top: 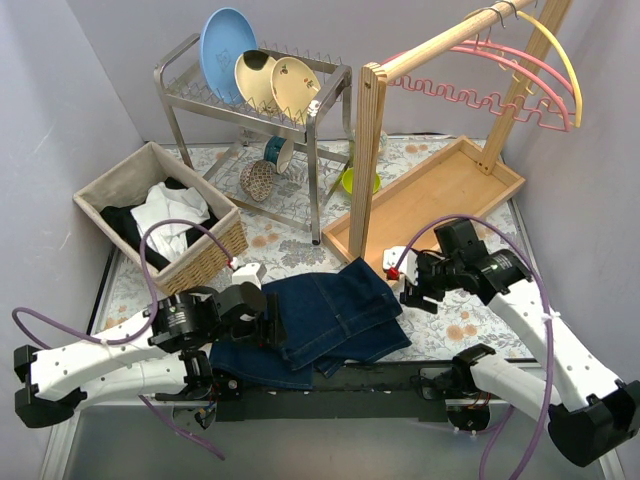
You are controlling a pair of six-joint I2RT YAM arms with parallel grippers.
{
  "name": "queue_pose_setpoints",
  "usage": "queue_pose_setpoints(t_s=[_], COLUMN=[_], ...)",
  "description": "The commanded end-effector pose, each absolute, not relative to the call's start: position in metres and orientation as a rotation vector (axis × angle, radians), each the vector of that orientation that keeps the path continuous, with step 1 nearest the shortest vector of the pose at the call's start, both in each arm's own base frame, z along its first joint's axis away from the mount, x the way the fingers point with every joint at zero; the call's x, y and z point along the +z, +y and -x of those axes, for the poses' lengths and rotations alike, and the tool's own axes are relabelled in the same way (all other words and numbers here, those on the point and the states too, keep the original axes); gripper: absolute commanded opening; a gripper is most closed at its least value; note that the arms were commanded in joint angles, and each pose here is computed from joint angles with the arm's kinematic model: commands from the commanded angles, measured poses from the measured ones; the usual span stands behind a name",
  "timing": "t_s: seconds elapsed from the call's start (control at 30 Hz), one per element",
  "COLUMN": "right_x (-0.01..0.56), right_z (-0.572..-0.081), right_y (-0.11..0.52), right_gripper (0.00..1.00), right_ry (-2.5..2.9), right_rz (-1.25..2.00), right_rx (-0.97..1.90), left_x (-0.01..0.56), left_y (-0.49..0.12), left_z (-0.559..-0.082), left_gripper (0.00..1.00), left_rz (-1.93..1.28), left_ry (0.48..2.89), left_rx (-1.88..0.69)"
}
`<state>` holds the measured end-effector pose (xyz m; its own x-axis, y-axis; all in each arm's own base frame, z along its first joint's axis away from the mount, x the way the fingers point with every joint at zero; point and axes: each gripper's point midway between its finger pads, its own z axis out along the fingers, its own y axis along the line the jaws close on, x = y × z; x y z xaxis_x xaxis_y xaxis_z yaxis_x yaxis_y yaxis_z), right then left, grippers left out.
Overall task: Place the skirt on the hanger
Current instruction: Move the skirt to the center of the board, then grab a hanger with the right arm
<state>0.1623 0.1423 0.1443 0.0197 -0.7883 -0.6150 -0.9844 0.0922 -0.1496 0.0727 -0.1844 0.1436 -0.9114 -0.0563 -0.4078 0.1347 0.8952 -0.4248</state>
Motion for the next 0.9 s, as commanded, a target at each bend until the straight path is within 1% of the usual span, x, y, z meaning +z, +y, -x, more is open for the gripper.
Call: queue_pose_setpoints(t_s=[0.0, 0.03, 0.07, 0.1, 0.13, 0.17, 0.23, 0.27, 0.3, 0.33, 0.37, 0.4, 0.43, 0.47, 0.5, 0.53, 0.57, 0.6, 0.67, 0.77, 0.87], right_x=[0.211, 0.228, 0.242, 0.274, 0.293, 0.312, 0.362, 0.371, 0.383, 0.408, 0.410, 0.419, 0.438, 0.438, 0.444, 0.463, 0.462, 0.464, 0.495, 0.531, 0.545], right_z=[-0.185, -0.197, -0.206, -0.214, -0.224, -0.230, -0.252, -0.263, -0.275, -0.280, -0.294, -0.304, -0.306, -0.317, -0.321, -0.320, -0.330, -0.331, -0.339, -0.348, -0.356], right_y=[0.140, 0.140, 0.136, 0.136, 0.131, 0.128, 0.113, 0.108, 0.091, 0.084, 0.078, 0.052, 0.049, 0.041, 0.027, 0.031, 0.031, 0.034, 0.038, 0.038, 0.040], right_gripper=[0.78, 0.80, 0.82, 0.82, 0.84, 0.84, 0.85, 0.86, 0.87, 0.88, 0.88, 0.87, 0.87, 0.86, 0.86, 0.86, 0.86, 0.86, 0.86, 0.86, 0.87], right_ry=[1.717, 1.713, 1.711, 1.659, 1.653, 1.648, 1.610, 1.626, 1.640, 1.598, 1.626, 1.649, 1.606, 1.624, 1.628, 1.578, 1.589, 1.595, 1.537, 1.476, 1.428], right_rz=[1.586, 1.490, 1.433, 1.368, 1.289, 1.214, 1.049, 0.985, 0.900, 0.851, 0.812, 0.732, 0.724, 0.707, 0.668, 0.693, 0.700, 0.718, 0.744, 0.754, 0.748], right_rx=[0.296, 0.265, 0.217, 0.187, 0.153, 0.148, 0.059, 0.050, 0.003, -0.011, 0.000, -0.039, -0.001, 0.022, 0.019, 0.042, 0.061, 0.083, 0.088, 0.069, 0.076], left_x=[0.211, 0.221, 0.238, 0.245, 0.253, 0.266, 0.276, 0.283, 0.281, 0.282, 0.281, 0.275, 0.273, 0.275, 0.267, 0.262, 0.264, 0.262, 0.260, 0.245, 0.223], left_y=[-0.189, -0.190, -0.194, -0.195, -0.193, -0.199, -0.196, -0.200, -0.200, -0.196, -0.197, -0.194, -0.194, -0.202, -0.186, -0.182, -0.189, -0.172, -0.174, -0.173, -0.171], left_z=[-0.099, -0.106, -0.115, -0.122, -0.132, -0.141, -0.157, -0.163, -0.169, -0.177, -0.181, -0.190, -0.196, -0.199, -0.220, -0.230, -0.234, -0.252, -0.263, -0.271, -0.270], left_gripper=[0.66, 0.73, 0.77, 0.81, 0.85, 0.86, 0.89, 0.91, 0.93, 0.95, 0.97, 0.98, 0.98, 0.98, 0.98, 0.98, 0.98, 0.98, 0.98, 0.98, 0.98], left_rz=[-0.095, -0.098, -0.141, -0.152, -0.145, -0.142, -0.182, -0.177, -0.215, -0.202, -0.201, -0.213, -0.215, -0.240, -0.177, -0.182, -0.205, -0.133, -0.131, -0.155, -0.179], left_ry=[2.428, 2.385, 2.305, 2.254, 2.195, 2.118, 2.019, 1.970, 1.953, 1.934, 1.928, 1.935, 1.937, 1.934, 1.950, 1.960, 1.961, 1.969, 1.972, 1.980, 2.007], left_rx=[-0.704, -0.700, -0.712, -0.704, -0.681, -0.698, -0.630, -0.630, -0.573, -0.516, -0.494, -0.439, -0.430, -0.493, -0.454, -0.450, -0.537, -0.514, -0.554, -0.549, -0.520])
